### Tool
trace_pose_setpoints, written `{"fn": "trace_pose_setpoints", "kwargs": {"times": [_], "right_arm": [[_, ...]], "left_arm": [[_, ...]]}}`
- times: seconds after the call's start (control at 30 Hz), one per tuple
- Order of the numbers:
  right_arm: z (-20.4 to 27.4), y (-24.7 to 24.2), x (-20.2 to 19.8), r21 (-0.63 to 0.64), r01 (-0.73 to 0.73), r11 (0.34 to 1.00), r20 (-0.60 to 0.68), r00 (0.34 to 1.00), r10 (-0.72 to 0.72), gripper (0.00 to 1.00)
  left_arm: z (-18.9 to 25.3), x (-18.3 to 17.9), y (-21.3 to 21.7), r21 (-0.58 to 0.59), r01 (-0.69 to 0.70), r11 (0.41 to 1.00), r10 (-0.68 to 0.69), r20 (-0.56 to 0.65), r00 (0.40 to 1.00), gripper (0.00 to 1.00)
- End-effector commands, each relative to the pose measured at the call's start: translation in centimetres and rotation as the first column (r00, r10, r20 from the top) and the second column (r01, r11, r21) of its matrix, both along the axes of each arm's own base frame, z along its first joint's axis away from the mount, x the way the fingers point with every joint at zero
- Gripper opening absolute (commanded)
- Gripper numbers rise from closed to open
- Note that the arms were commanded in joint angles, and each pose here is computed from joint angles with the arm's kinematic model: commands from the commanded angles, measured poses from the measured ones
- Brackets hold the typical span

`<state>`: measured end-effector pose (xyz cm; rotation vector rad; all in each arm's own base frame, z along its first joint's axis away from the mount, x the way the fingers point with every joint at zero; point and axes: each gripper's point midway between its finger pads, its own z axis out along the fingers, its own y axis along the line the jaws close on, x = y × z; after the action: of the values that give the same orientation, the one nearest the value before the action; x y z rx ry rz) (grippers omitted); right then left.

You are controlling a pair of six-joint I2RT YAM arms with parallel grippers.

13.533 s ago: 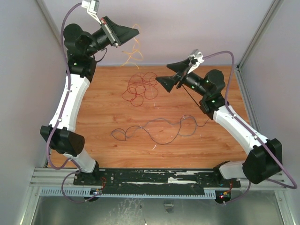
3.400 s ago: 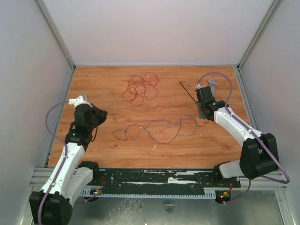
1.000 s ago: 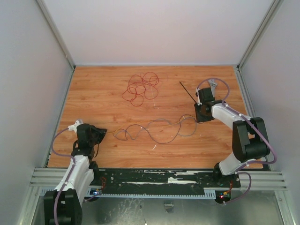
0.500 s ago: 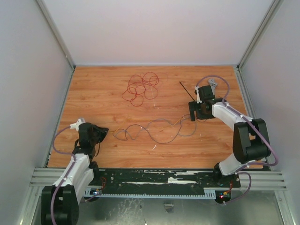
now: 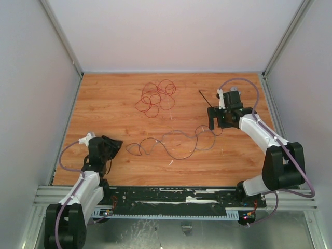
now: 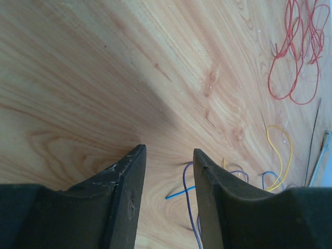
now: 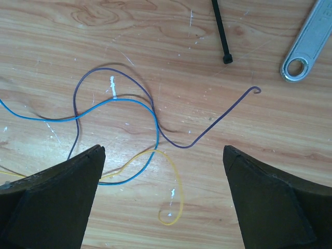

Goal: Zip-tie the wires
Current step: Straighten the cable at the center of the board, then untie the cable at the center of the board.

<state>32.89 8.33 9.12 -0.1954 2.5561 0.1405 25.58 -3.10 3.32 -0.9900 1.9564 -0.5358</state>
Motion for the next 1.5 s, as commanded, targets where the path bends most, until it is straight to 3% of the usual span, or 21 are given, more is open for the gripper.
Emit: {"fn": "trace_pose_setpoints", "kwargs": {"times": [0.0,0.23,0.3,0.47,0.67,0.83,1.27,1.37,1.47], "right_arm": [[2.5,0.6,0.9,0.015,-0.021,1.0,0.076,0.997,0.019,0.98],[4.5,2.8,2.1,0.099,-0.074,0.992,0.149,0.987,0.059,0.99],[5.1,4.5,2.8,0.136,-0.111,0.984,0.18,0.98,0.085,0.99],[5.6,8.8,5.9,0.174,-0.147,0.974,0.233,0.967,0.104,0.99],[4.4,13.9,12.9,0.22,-0.153,0.963,0.27,0.959,0.091,0.99],[1.8,17.1,17.3,0.268,-0.131,0.954,0.23,0.971,0.069,0.95],[-3.9,22.3,19.4,0.292,-0.158,0.943,0.153,0.981,0.117,0.78],[-4.7,22.8,19.4,0.289,-0.16,0.944,0.14,0.982,0.123,0.67],[-4.8,23.3,19.5,0.293,-0.167,0.941,0.142,0.981,0.13,0.44]], "left_arm": [[0.2,0.2,0.4,0.012,-0.025,1.0,0.025,0.027,0.999,0.49],[5.2,1.9,1.9,0.113,-0.053,0.992,0.04,0.114,0.993,0.7],[7.9,2.7,2.0,0.15,-0.044,0.988,0.019,0.164,0.986,0.81],[14.1,4.2,0.8,0.192,0.041,0.981,-0.091,0.258,0.962,0.98],[17.3,4.6,-3.1,0.139,0.252,0.958,-0.284,0.304,0.909,0.98],[17.8,3.9,-4.5,0.119,0.326,0.938,-0.346,0.318,0.883,0.98],[16.6,3.4,-4.2,0.131,0.324,0.937,-0.349,0.289,0.891,0.98],[16.3,3.3,-4.3,0.13,0.326,0.936,-0.35,0.285,0.892,0.99],[16.4,3.4,-4.2,0.133,0.326,0.936,-0.351,0.286,0.892,0.98]]}}
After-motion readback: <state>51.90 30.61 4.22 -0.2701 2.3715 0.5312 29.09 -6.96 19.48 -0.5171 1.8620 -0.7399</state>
